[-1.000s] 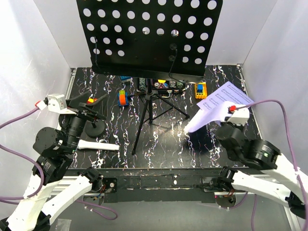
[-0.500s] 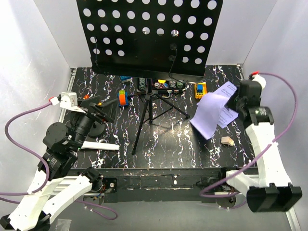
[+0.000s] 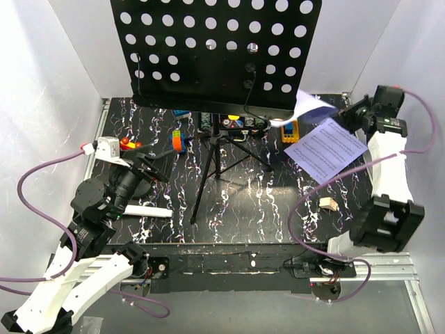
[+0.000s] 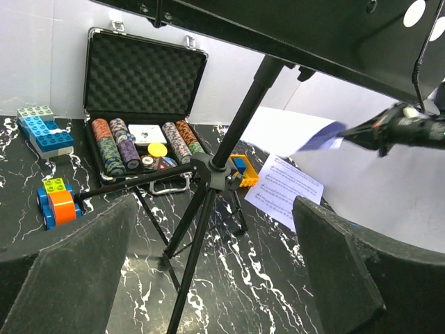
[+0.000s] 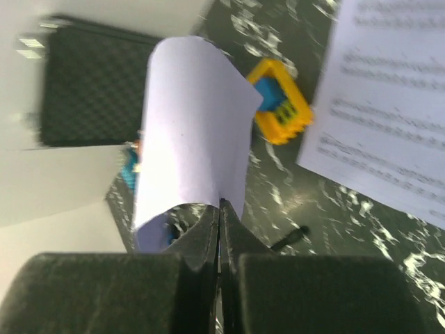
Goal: Pack up the instrument practice props
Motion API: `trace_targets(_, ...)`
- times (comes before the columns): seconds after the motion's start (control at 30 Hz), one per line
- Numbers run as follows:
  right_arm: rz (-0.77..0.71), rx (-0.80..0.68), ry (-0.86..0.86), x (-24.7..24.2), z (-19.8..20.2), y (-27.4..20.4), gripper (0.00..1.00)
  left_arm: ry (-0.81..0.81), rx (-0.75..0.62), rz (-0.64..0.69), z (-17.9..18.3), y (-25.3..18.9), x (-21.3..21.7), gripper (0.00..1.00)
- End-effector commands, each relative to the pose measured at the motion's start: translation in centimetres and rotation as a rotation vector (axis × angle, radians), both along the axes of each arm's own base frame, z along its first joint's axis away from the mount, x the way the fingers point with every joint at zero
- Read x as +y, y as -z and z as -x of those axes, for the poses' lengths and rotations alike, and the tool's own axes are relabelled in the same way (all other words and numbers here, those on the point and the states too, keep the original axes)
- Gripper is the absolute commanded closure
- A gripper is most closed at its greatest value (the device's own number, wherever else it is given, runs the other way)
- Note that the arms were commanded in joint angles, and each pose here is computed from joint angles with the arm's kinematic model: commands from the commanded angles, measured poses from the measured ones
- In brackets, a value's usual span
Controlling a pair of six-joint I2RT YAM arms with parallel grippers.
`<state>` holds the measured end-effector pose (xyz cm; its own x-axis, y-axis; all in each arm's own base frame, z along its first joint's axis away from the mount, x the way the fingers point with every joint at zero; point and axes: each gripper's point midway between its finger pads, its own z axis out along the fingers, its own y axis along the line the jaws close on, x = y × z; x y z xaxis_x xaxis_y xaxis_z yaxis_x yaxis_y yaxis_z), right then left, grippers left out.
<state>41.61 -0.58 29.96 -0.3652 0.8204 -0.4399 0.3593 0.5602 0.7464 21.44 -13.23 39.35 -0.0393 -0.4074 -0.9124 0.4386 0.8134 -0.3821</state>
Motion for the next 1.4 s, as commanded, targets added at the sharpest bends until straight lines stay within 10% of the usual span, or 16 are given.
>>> trace_targets(0.0, -0.107, 0.327, -0.032, 0.6, 1.6, 11.4, 0.99, 0.006, 0.027, -0.011, 0.0, 1.3, -0.1, 0.04)
trace_targets(0.53, -0.202, 0.369, -0.072, 0.2, 4.2, 15.1, 0.99, 0.043, 0.083, 0.002, -0.7, 4.2, -1.6, 0.02)
trace_targets(1.37, 0.068, 0.628, 0.040, -5.6, 10.1, 22.4, 0.99, 0.083, 0.141, 0.028, 0.2, 7.3, -1.9, 0.02)
